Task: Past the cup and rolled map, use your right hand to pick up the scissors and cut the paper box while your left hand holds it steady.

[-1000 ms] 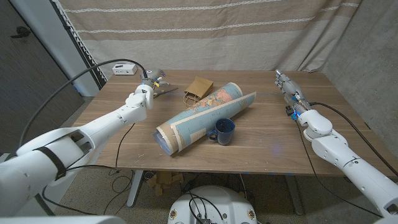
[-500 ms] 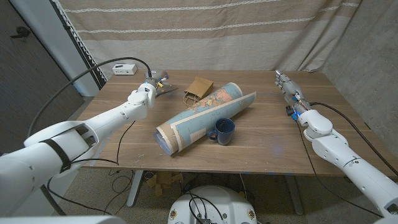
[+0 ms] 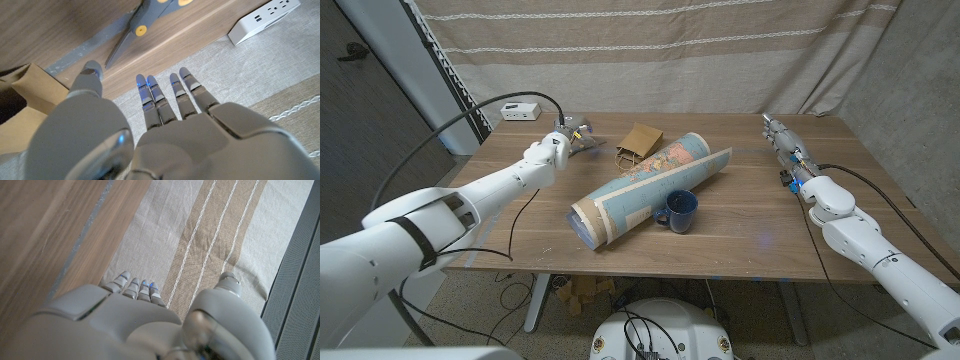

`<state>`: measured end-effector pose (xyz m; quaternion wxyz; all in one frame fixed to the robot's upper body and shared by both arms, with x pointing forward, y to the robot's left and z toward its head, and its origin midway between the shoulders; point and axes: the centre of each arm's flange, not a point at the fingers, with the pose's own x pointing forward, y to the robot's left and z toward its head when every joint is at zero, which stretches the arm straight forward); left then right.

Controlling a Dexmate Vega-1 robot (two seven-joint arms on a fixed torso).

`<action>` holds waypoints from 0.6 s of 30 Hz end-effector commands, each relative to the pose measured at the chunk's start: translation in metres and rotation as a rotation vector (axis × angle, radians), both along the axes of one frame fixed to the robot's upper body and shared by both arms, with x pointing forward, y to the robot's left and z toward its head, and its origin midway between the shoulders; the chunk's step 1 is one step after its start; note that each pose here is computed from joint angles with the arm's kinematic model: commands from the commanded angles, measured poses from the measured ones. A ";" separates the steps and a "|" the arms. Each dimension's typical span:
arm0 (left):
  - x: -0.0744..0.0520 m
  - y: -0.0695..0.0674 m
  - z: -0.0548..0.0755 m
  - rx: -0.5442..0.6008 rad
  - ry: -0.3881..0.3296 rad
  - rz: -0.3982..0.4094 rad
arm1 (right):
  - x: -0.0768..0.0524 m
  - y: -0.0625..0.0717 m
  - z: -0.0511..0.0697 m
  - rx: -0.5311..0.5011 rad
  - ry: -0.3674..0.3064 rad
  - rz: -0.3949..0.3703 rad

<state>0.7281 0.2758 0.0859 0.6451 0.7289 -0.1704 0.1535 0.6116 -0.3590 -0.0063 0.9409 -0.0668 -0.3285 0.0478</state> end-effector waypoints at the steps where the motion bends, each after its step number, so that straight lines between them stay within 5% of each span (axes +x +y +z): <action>1: 0.007 0.006 0.001 -0.012 0.051 -0.003 | 0.003 0.000 0.001 -0.002 0.009 -0.003; 18: 0.013 0.015 -0.002 -0.025 0.104 0.010 | 0.007 0.003 0.001 -0.004 0.024 -0.003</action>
